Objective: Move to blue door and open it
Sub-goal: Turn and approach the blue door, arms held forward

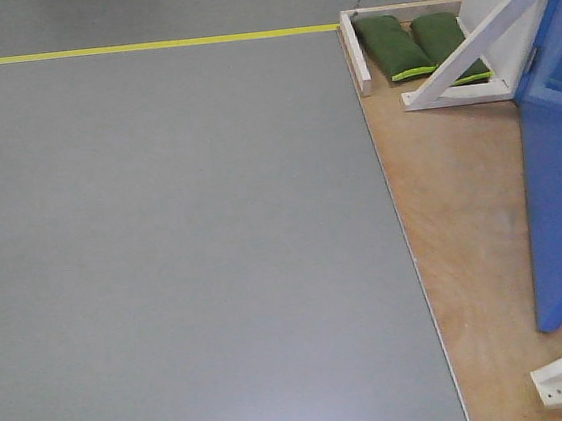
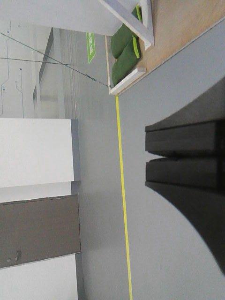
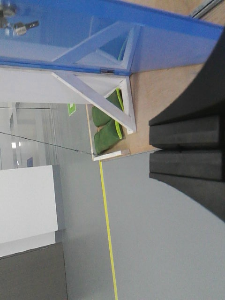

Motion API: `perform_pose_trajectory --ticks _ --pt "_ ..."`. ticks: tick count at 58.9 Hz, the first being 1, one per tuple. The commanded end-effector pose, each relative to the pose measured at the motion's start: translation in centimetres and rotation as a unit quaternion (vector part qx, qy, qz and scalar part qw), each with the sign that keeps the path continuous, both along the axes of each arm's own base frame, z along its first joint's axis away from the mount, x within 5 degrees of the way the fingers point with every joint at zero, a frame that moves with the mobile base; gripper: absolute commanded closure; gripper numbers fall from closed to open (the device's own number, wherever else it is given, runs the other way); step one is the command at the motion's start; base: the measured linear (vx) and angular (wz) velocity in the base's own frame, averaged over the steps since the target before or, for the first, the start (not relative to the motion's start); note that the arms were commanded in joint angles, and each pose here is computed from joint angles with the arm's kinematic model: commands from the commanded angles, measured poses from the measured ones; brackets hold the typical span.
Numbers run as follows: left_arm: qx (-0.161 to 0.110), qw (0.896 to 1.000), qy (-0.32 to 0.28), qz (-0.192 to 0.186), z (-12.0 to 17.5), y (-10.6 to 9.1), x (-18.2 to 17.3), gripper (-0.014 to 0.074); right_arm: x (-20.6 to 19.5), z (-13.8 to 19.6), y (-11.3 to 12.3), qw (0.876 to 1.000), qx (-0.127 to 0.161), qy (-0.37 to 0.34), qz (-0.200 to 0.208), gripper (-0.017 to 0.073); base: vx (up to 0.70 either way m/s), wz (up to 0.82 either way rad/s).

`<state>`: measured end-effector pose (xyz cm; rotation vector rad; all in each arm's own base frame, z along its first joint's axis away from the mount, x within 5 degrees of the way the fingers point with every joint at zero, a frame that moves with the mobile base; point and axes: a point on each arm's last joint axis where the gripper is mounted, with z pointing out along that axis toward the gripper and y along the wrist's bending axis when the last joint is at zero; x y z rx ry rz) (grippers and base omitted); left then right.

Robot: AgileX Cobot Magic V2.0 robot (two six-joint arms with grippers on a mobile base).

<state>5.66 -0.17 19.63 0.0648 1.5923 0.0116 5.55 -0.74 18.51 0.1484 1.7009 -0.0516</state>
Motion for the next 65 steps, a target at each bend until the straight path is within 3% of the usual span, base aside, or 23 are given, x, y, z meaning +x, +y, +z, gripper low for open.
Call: perform_pose_trajectory --ticks 1,65 --pt "-0.006 0.998 -0.062 -0.003 1.76 -0.04 -0.28 0.0521 -0.01 0.75 0.03 0.999 -0.007 -0.047 0.001 0.0561 0.45 0.0" --pt "-0.006 0.998 -0.062 -0.003 1.76 -0.04 -0.28 0.0521 -0.01 0.75 0.03 0.999 -0.007 -0.047 0.001 0.0561 0.34 -0.02"
